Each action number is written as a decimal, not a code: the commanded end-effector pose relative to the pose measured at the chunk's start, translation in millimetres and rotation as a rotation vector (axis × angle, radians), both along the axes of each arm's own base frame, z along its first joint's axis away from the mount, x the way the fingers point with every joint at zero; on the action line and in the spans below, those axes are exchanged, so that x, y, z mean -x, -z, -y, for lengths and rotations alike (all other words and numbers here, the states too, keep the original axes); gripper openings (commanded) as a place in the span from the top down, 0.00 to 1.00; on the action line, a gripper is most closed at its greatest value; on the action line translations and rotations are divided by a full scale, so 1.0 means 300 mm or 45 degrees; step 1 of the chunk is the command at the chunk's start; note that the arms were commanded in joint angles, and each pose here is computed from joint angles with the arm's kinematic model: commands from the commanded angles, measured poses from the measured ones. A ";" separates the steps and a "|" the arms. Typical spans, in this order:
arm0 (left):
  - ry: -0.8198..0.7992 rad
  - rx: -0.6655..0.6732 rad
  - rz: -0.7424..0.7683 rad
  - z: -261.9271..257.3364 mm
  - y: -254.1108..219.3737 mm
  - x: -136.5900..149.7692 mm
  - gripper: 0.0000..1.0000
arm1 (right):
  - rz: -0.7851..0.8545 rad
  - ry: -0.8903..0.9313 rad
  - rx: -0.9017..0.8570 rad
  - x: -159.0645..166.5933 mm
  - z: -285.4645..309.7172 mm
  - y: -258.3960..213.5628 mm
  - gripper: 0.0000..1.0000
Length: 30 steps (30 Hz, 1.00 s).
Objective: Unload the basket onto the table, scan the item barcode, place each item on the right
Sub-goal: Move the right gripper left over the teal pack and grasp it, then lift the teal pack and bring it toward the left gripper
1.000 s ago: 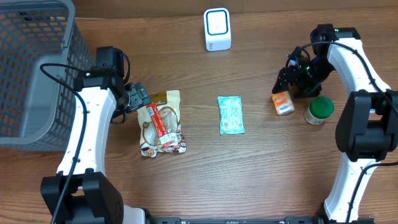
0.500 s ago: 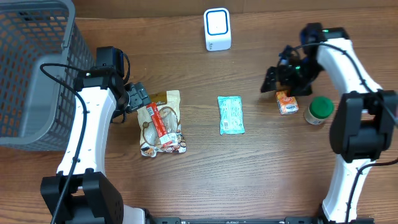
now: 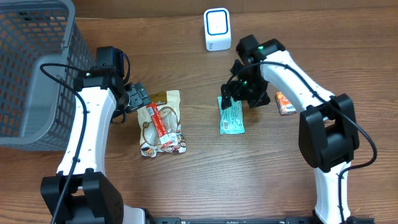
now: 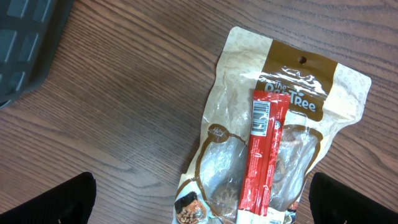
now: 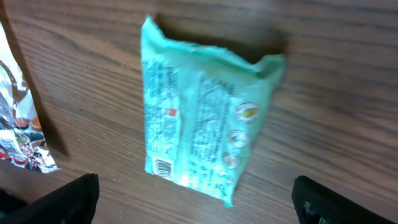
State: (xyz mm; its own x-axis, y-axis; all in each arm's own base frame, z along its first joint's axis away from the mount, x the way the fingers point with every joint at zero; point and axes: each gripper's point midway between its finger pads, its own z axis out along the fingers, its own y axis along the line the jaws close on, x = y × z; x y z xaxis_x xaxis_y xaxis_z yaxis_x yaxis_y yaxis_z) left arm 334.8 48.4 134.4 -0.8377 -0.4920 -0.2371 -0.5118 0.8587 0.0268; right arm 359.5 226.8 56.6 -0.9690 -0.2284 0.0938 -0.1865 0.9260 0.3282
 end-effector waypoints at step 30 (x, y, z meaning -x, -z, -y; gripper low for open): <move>-0.015 -0.010 0.022 -0.006 -0.017 -0.012 0.00 | -0.156 -0.157 -0.220 0.299 -0.264 0.110 0.00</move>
State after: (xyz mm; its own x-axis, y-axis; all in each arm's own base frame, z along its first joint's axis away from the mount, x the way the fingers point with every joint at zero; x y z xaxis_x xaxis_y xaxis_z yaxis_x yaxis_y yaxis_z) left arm 334.8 48.4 134.4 -0.8375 -0.4923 -0.2371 -0.5121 0.8585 0.0267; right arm 284.5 294.9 24.0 -0.9241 -0.3550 0.1416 -0.2429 0.8315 0.4996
